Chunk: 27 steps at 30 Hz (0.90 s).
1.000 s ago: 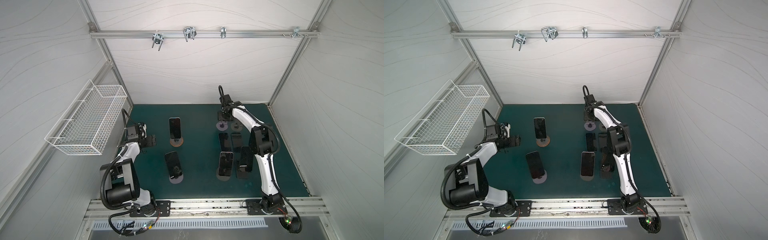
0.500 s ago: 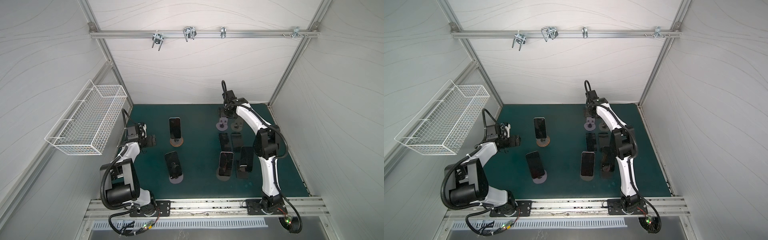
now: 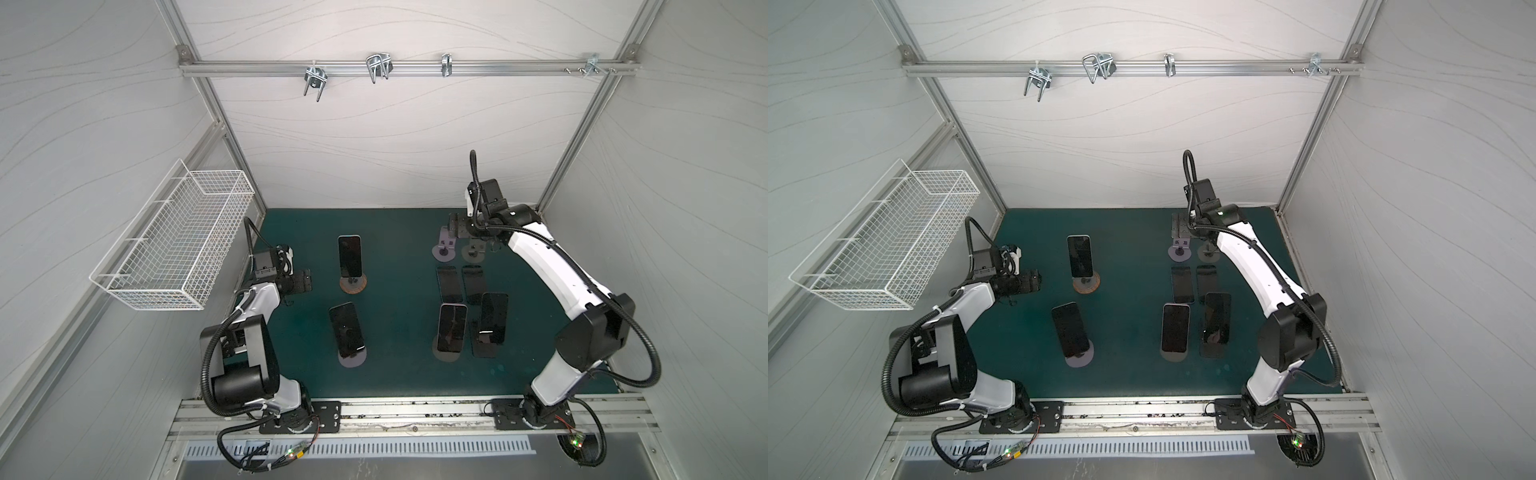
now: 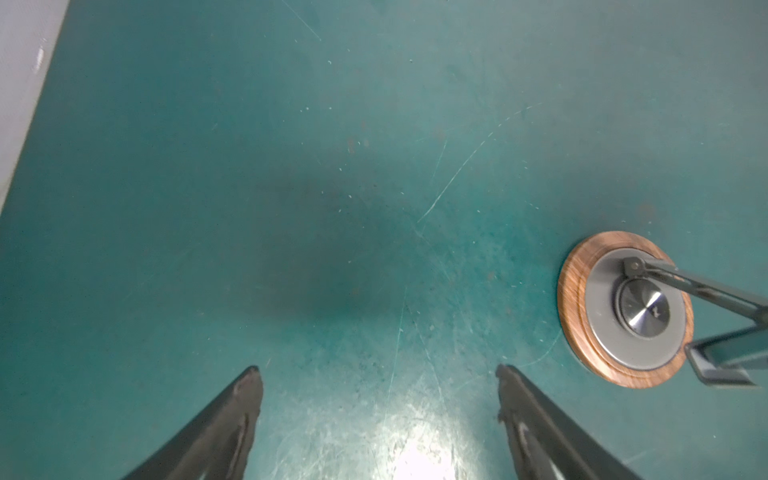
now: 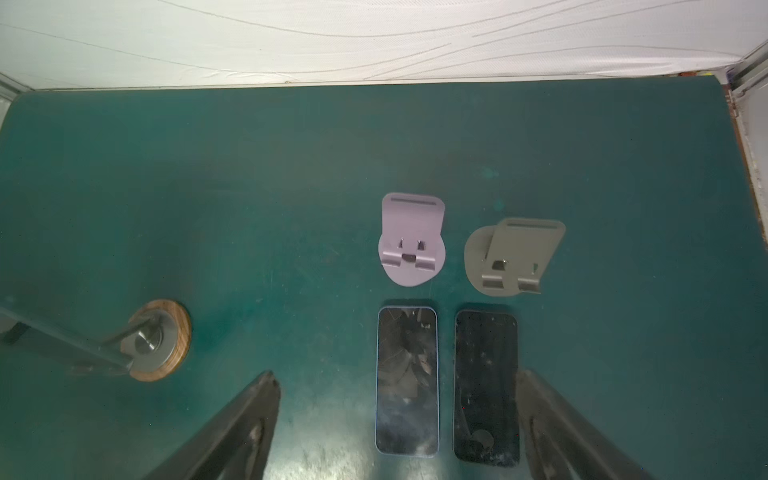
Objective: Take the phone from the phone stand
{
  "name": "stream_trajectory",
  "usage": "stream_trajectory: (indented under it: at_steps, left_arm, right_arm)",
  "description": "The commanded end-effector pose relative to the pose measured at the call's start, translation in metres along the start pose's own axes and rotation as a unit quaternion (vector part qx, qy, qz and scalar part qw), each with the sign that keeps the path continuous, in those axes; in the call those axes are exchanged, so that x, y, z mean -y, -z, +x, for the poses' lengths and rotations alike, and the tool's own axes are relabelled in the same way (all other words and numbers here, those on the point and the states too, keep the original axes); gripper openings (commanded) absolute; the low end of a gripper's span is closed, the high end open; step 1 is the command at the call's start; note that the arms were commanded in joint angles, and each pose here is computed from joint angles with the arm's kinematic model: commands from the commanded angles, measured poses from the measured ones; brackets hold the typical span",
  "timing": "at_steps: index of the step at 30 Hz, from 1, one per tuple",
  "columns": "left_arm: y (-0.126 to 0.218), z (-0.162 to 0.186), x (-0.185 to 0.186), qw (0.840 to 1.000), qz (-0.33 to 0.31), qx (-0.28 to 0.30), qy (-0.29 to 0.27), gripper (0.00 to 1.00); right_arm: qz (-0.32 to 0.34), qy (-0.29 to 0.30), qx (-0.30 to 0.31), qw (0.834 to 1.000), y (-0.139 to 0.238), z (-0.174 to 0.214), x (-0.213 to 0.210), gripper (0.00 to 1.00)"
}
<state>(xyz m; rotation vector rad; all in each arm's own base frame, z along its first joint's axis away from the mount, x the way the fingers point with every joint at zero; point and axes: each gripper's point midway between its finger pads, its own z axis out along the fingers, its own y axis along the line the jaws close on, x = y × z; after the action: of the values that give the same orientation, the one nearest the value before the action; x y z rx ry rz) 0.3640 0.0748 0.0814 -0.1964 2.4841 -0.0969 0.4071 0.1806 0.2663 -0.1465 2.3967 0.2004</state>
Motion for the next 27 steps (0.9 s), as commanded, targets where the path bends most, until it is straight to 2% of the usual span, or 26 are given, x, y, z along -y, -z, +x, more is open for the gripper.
stream_trajectory:
  at_steps: [1, 11, 17, 22, 24, 27]
  left_arm:
    - [0.004, -0.016, -0.002, 1.000, -0.002, 0.016, -0.004, 0.89]
    - [0.007, -0.014, 0.001, 1.000, 0.002, 0.020, -0.009, 0.89]
    - [0.006, -0.014, 0.000, 1.000, 0.003, 0.015, -0.008, 0.89]
    - [0.005, -0.014, 0.000, 1.000, 0.004, 0.013, -0.008, 0.89]
    - [0.006, -0.014, 0.002, 1.000, 0.006, 0.017, -0.010, 0.89]
    - [0.006, -0.014, 0.001, 1.000, 0.005, 0.016, -0.009, 0.89]
  right_arm:
    - [0.005, 0.004, 0.028, 1.000, 0.022, 0.004, 0.006, 0.91]
    - [-0.003, -0.001, 0.079, 0.997, 0.061, 0.043, 0.026, 0.92]
    - [-0.022, 0.008, 0.125, 0.992, 0.075, 0.043, 0.026, 0.96]
    - [-0.079, -0.007, 0.136, 0.988, 0.078, 0.030, 0.004, 0.99]
    - [-0.113, -0.009, 0.136, 0.984, 0.077, 0.021, -0.014, 0.99]
    - [-0.128, 0.002, 0.123, 0.984, 0.070, 0.015, -0.043, 0.99]
